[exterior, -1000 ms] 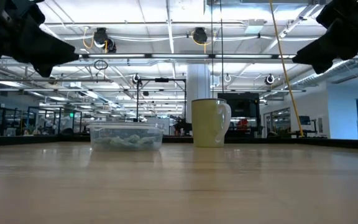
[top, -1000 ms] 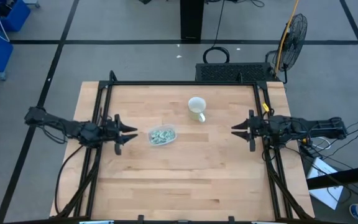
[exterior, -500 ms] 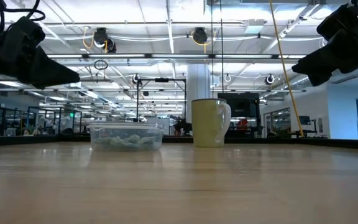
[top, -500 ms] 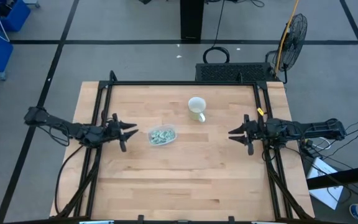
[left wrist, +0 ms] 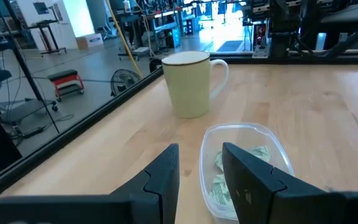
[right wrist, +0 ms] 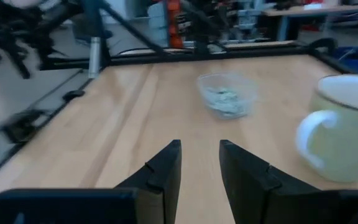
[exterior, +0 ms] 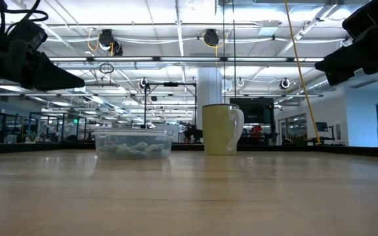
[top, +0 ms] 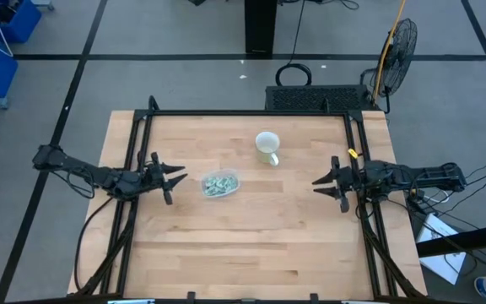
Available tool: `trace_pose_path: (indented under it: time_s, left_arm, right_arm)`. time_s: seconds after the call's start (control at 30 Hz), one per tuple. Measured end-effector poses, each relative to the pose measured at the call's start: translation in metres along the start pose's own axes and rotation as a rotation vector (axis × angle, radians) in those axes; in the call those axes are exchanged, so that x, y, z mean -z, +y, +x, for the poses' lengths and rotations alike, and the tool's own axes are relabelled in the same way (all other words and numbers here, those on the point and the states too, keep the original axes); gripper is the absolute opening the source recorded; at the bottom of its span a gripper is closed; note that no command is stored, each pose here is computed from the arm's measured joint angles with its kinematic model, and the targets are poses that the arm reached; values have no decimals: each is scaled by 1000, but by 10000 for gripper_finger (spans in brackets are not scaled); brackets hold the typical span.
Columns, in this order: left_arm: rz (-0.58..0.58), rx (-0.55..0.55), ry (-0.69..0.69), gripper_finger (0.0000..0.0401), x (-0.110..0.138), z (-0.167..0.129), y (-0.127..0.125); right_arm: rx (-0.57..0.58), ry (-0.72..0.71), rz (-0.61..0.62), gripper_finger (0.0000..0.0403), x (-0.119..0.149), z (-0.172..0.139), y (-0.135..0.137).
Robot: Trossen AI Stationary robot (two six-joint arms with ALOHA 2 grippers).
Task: Pick and place Stevia / Truvia into bins
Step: Return to Home Position
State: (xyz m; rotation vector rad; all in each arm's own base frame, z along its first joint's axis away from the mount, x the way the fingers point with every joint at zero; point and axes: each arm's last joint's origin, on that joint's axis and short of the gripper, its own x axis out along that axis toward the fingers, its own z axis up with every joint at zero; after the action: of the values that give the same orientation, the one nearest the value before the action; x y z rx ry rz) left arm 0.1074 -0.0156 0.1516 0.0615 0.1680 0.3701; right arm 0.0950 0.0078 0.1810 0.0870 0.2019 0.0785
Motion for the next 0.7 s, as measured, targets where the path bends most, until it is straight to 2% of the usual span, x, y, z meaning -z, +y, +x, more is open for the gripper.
trace_pose_path:
  time_s: [0.27, 0.4, 0.7]
  left_arm:
    - [0, 0, 0, 129, 0, 0, 0]
    - [-1, 1, -1, 129, 0, 0, 0]
    - [-3, 2, -3, 129, 0, 0, 0]
  right_arm:
    - [-269, -82, -4, 105, 13, 9, 6]
    - [-269, -208, 15, 105, 7, 9, 6]
    - [-240, -165, 39, 105, 11, 10, 5]
